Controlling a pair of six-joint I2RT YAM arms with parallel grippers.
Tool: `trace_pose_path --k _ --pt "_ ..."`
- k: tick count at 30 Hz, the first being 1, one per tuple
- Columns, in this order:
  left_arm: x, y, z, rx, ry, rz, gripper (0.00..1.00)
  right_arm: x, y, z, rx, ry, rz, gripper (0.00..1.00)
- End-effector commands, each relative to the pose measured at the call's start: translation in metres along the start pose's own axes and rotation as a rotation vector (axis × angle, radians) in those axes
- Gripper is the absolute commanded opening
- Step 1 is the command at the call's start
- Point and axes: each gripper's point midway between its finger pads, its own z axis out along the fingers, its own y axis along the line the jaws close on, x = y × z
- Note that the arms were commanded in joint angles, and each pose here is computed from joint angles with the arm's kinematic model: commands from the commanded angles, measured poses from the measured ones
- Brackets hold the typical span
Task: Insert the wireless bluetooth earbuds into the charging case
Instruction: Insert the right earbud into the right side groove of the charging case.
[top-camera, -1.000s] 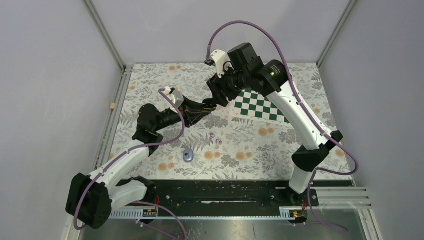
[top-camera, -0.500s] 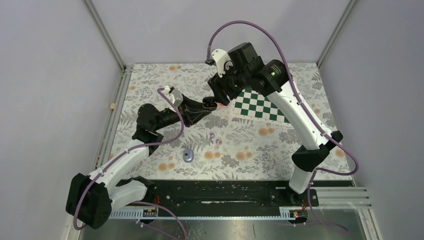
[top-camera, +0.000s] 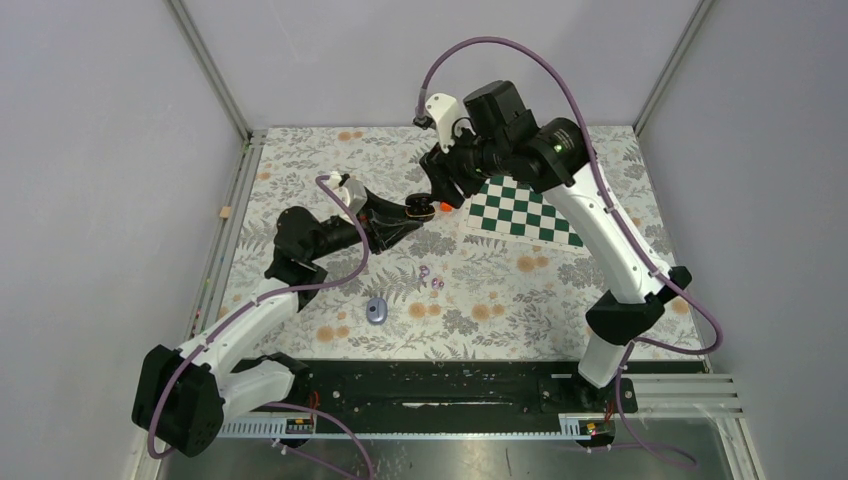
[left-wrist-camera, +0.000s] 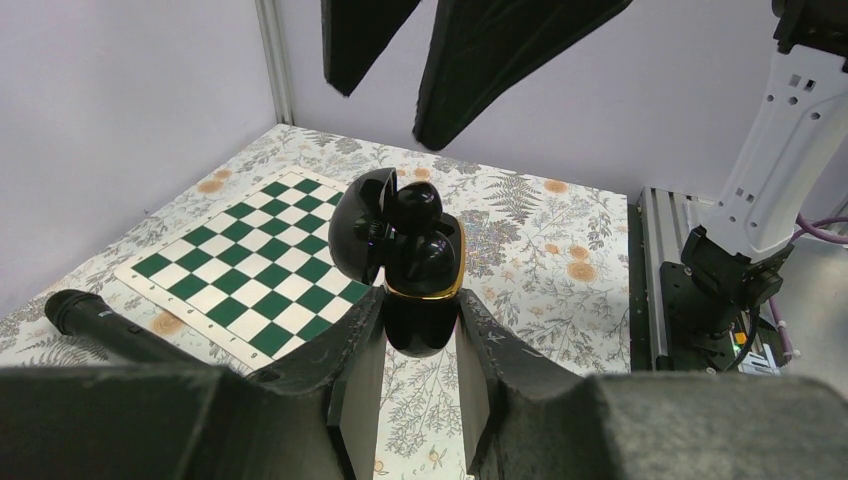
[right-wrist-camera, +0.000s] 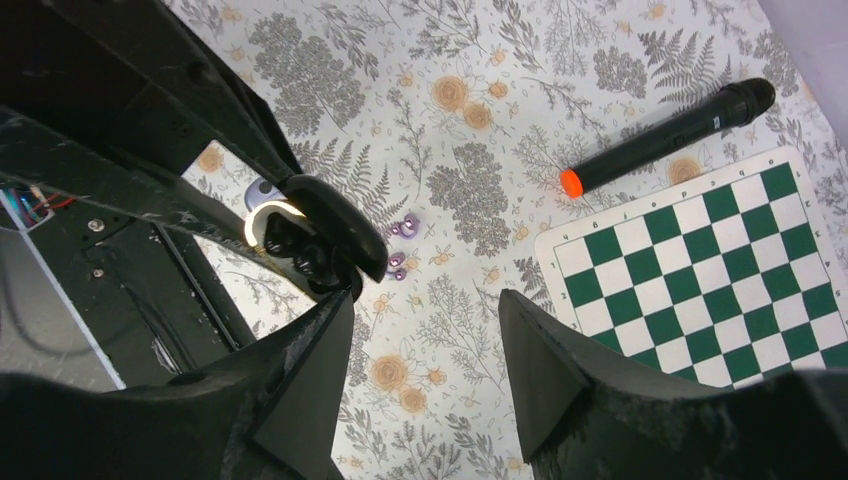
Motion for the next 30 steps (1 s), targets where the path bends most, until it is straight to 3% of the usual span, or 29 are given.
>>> trace_pose_path --k 1,8,13,16,30 --pt "-0.027 0.002 0.005 0.005 -0.055 0.067 0.0 -0.023 0.008 -0.042 -0.011 -0.118 -0.021 0.63" --pt "-0.021 0.008 0.007 -0.011 -0.036 0.049 0.0 -0.002 0.02 -0.024 -0.047 -0.043 0.187 0.61" --pt "-0.02 0.009 0.008 -0.014 -0.026 0.052 0.0 -0.011 0.035 -0.013 -0.136 -0.05 0.272 0.83" --pt "-0.021 0.007 0.008 -0.008 -0.025 0.051 0.0 -0.02 0.033 -0.007 -0.132 -0.068 0.299 0.9" --pt "-0.027 0.003 0.007 0.008 -0.039 0.067 0.0 -0.012 0.022 0.012 -0.087 -0.029 0.304 0.79"
